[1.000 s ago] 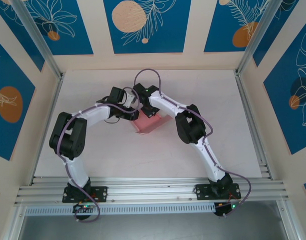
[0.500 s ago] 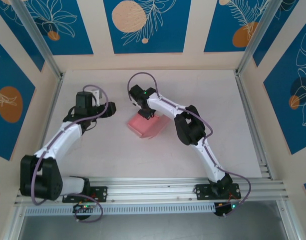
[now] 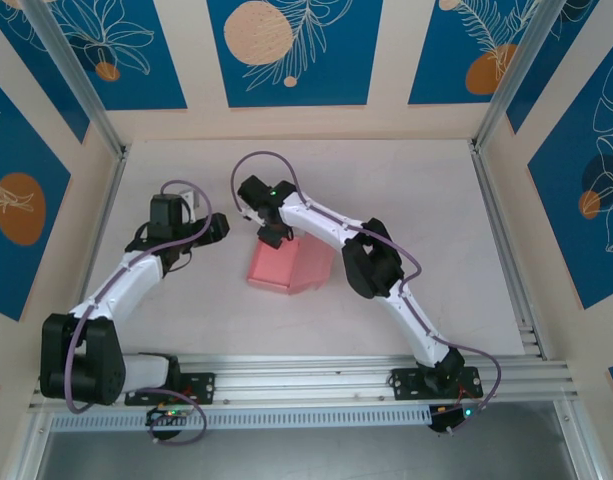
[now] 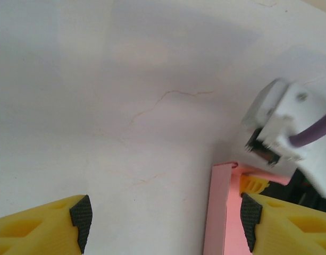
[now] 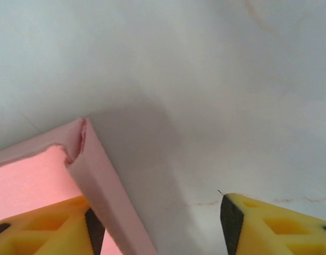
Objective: Fold the paper box
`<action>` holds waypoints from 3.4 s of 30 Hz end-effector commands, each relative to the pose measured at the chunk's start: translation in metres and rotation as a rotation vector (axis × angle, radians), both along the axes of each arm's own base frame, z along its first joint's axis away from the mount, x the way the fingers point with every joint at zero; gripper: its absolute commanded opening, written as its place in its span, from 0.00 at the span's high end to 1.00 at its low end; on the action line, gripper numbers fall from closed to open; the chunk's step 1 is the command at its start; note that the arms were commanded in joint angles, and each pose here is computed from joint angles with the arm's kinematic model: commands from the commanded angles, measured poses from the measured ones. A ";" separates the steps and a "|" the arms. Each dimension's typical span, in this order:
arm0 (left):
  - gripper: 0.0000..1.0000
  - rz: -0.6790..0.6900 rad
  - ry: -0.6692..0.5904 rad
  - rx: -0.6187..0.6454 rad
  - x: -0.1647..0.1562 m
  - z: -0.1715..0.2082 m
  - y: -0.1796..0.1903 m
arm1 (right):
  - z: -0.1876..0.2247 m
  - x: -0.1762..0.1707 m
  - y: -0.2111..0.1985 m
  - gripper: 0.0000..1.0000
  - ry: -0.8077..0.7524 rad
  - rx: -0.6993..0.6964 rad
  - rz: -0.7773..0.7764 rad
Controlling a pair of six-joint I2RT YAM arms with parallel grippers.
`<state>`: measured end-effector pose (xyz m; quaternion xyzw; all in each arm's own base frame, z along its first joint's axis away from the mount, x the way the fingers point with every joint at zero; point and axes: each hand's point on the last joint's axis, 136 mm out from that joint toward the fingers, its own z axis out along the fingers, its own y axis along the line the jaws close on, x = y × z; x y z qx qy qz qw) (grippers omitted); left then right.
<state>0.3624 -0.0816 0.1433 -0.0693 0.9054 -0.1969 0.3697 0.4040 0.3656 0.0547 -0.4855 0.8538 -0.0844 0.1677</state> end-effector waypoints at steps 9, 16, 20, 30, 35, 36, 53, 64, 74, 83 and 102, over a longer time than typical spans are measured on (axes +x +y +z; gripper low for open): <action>0.26 -0.074 0.036 -0.117 0.002 -0.014 -0.020 | 0.098 0.004 0.020 0.32 -0.105 0.185 -0.064; 0.30 -0.119 0.062 -0.152 -0.002 -0.024 -0.032 | 0.162 -0.018 0.000 0.31 -0.176 0.263 -0.268; 0.30 -0.153 0.084 -0.152 -0.007 -0.032 -0.041 | 0.185 -0.043 -0.042 0.29 -0.184 0.278 -0.505; 0.30 -0.247 0.139 -0.160 -0.016 -0.050 -0.073 | 0.173 -0.127 -0.115 0.00 -0.066 0.447 -0.863; 0.30 -0.271 0.155 -0.159 -0.017 -0.056 -0.085 | 0.141 -0.160 -0.098 0.00 0.144 0.637 -0.921; 0.30 -0.272 0.159 -0.159 -0.018 -0.057 -0.086 | 0.134 -0.164 -0.094 0.00 0.179 0.664 -0.931; 0.28 -0.220 0.148 -0.142 -0.012 -0.055 -0.081 | 0.083 -0.151 -0.087 0.42 0.280 0.615 -0.905; 0.27 -0.204 0.112 -0.070 0.005 -0.041 -0.074 | 0.085 -0.093 -0.094 0.75 0.248 0.470 -0.736; 0.26 -0.140 0.085 -0.023 0.032 -0.032 -0.057 | 0.094 -0.036 -0.058 0.80 0.203 0.396 -0.318; 0.38 -0.081 0.141 -0.068 0.027 -0.058 -0.043 | 0.123 0.008 -0.039 0.37 0.087 0.337 -0.242; 0.43 -0.178 0.070 -0.215 -0.012 -0.037 -0.063 | 0.184 -0.075 -0.134 0.21 -0.081 0.475 -0.727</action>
